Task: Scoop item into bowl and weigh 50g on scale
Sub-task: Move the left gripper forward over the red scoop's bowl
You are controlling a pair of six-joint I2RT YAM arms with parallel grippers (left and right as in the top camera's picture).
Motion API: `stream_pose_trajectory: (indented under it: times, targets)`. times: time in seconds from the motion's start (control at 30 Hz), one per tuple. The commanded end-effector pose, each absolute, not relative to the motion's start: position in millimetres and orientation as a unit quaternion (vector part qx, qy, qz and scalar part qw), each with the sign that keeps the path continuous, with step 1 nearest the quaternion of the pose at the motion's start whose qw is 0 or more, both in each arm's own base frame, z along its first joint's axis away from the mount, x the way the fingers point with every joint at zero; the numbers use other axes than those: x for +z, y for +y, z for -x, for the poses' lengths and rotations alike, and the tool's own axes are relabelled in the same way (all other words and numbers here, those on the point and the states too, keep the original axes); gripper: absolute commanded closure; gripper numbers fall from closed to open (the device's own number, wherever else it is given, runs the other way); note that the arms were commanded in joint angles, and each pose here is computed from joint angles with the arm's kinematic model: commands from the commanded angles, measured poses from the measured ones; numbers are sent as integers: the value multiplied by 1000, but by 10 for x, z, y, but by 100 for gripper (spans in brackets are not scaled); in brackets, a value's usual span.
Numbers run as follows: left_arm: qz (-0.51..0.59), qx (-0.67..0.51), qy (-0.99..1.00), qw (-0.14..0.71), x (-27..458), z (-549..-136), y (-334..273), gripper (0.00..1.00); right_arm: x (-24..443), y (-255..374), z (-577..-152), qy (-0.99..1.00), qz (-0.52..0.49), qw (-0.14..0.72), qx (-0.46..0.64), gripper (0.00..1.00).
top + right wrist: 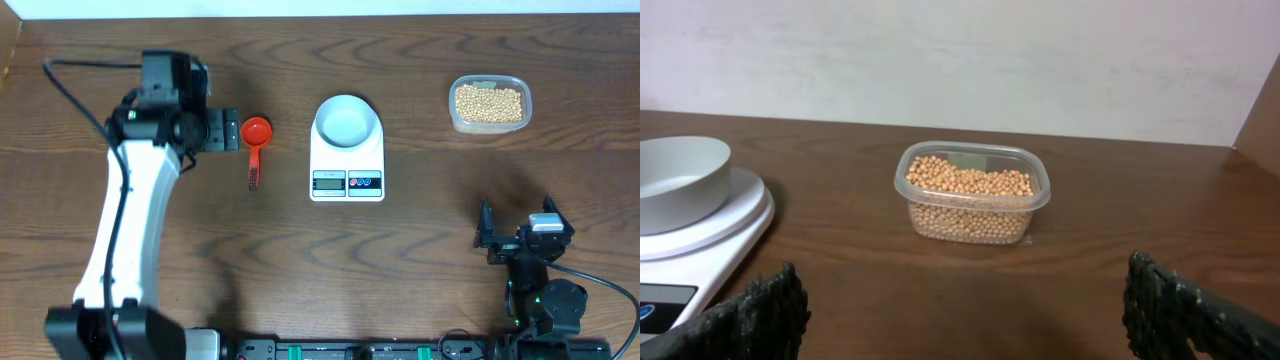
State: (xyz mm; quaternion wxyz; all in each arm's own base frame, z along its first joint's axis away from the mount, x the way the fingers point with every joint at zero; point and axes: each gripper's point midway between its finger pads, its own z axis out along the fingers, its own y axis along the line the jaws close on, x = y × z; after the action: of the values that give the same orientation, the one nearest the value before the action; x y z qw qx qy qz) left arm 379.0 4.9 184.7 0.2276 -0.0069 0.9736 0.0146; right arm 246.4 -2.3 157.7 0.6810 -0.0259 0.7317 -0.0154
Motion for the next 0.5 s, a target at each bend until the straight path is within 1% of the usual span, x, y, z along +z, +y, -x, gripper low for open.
stream_pose_trajectory:
  times: [0.0, 0.2, 0.47]
  targets:
    - [-12, 24, 976, 216, 1832, -3937, 76, 6, 1576, -1, -2461, 731, 34, 682, -17, 1]
    - [-12, 23, 983, 181, 1552, -4107, 76, 6, 1575, -1, -2461, 731, 34, 681, -17, 1]
    - [-27, 2, 989, 143, 1151, -4217, -2, 6, 1575, -1, -2461, 731, 34, 681, -17, 1]
